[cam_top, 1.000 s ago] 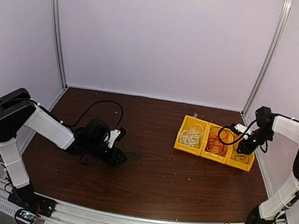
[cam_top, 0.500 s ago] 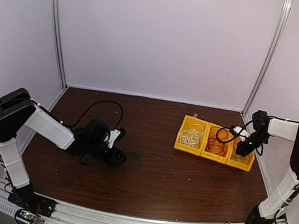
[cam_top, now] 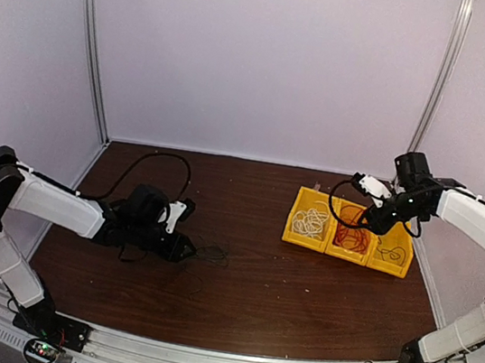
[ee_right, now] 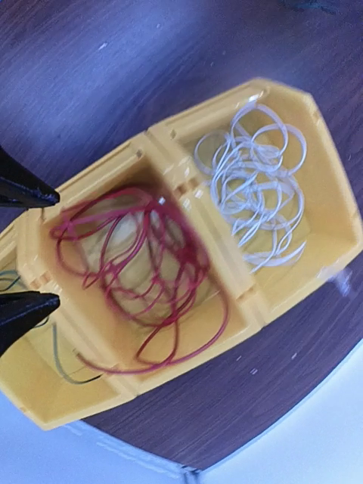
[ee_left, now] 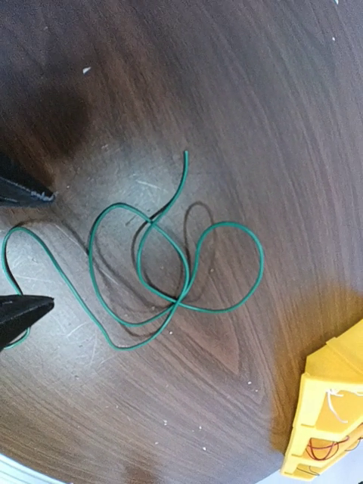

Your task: Untangle the cables

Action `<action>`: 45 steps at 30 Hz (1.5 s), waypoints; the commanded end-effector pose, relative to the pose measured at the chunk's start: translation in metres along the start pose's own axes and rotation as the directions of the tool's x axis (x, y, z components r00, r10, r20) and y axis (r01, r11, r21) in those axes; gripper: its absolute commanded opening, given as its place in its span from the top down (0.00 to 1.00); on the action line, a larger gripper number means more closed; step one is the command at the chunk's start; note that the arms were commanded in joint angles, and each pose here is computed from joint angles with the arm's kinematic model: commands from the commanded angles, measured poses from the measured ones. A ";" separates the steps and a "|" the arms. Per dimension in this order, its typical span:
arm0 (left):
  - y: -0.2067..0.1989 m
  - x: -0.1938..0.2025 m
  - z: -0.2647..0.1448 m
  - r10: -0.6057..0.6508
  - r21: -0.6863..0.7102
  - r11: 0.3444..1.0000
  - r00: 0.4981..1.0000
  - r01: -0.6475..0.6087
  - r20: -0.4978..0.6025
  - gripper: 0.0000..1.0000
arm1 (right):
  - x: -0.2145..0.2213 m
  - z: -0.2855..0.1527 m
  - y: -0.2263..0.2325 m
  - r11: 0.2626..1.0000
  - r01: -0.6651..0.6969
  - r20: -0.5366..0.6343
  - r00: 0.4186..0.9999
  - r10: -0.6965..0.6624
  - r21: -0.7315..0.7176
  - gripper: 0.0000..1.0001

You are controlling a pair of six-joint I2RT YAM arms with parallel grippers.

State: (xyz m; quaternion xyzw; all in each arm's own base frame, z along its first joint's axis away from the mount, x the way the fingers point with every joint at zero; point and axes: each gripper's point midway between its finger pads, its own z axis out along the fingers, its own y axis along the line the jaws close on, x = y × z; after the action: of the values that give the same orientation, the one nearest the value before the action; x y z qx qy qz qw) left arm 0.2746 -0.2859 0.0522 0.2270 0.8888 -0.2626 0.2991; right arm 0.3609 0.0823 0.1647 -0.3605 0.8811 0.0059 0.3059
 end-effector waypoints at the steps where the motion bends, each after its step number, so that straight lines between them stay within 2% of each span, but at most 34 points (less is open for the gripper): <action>1: 0.006 -0.010 -0.008 0.015 -0.058 0.998 1.000 -0.014 0.015 0.59 | -0.055 0.009 0.062 0.986 0.088 0.127 0.989 -0.070 -0.142 0.59; 5: 0.007 -0.001 -0.006 -0.020 -0.050 0.999 1.000 0.019 -0.011 0.58 | -0.105 0.029 0.131 0.938 0.194 0.203 0.969 -0.138 -0.288 0.56; 10: 0.005 0.013 -0.008 -0.078 -0.022 0.997 0.997 0.078 -0.023 0.58 | -0.144 0.064 0.204 0.853 0.268 0.237 0.956 -0.175 -0.449 0.54; 15: 0.006 0.025 -0.010 -0.109 0.000 0.994 0.994 0.109 -0.010 0.58 | -0.163 0.102 0.249 0.789 0.262 0.227 0.961 -0.159 -0.556 0.51; 19: 0.004 0.026 -0.010 -0.111 0.028 0.993 0.994 0.111 0.020 0.50 | -0.167 0.126 0.276 0.745 0.248 0.201 0.967 -0.155 -0.619 0.49; 26: 0.005 0.024 0.001 -0.084 0.031 0.996 0.996 0.083 0.034 0.50 | -0.176 0.143 0.302 0.673 0.228 0.201 0.972 -0.120 -0.703 0.50; 28: 0.005 0.024 0.004 -0.083 0.037 0.996 0.996 0.082 0.031 0.51 | -0.176 0.143 0.309 0.644 0.218 0.197 0.975 -0.107 -0.733 0.54; 29: 0.005 0.024 0.005 -0.082 0.039 0.996 0.996 0.081 0.036 0.52 | -0.176 0.144 0.312 0.635 0.213 0.192 0.976 -0.102 -0.742 0.60; 33: 0.007 0.025 0.011 -0.079 0.032 0.996 0.996 0.078 0.036 0.54 | -0.177 0.149 0.315 0.633 0.187 0.170 0.981 -0.090 -0.751 0.77; 38: 0.008 0.031 0.022 -0.068 0.045 0.997 0.998 0.067 0.015 0.63 | -0.184 0.141 0.309 0.648 0.203 0.184 0.978 -0.098 -0.734 1.00; 41: 0.008 0.037 0.028 -0.058 0.049 0.997 0.998 0.058 -0.005 0.68 | -0.201 0.114 0.301 0.652 0.232 0.230 0.969 -0.091 -0.722 1.00; 45: 0.011 0.042 0.034 -0.043 0.049 0.998 0.999 0.044 -0.016 0.84 | -0.227 0.066 0.290 0.658 0.286 0.314 0.946 -0.079 -0.696 1.00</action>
State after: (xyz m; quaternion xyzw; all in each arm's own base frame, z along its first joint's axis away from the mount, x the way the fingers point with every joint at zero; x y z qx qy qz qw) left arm 0.2733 -0.2935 0.0220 0.2026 0.8772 -0.3049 0.3107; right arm 0.3398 0.4521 0.0828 -0.5220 0.7531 0.3581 0.1791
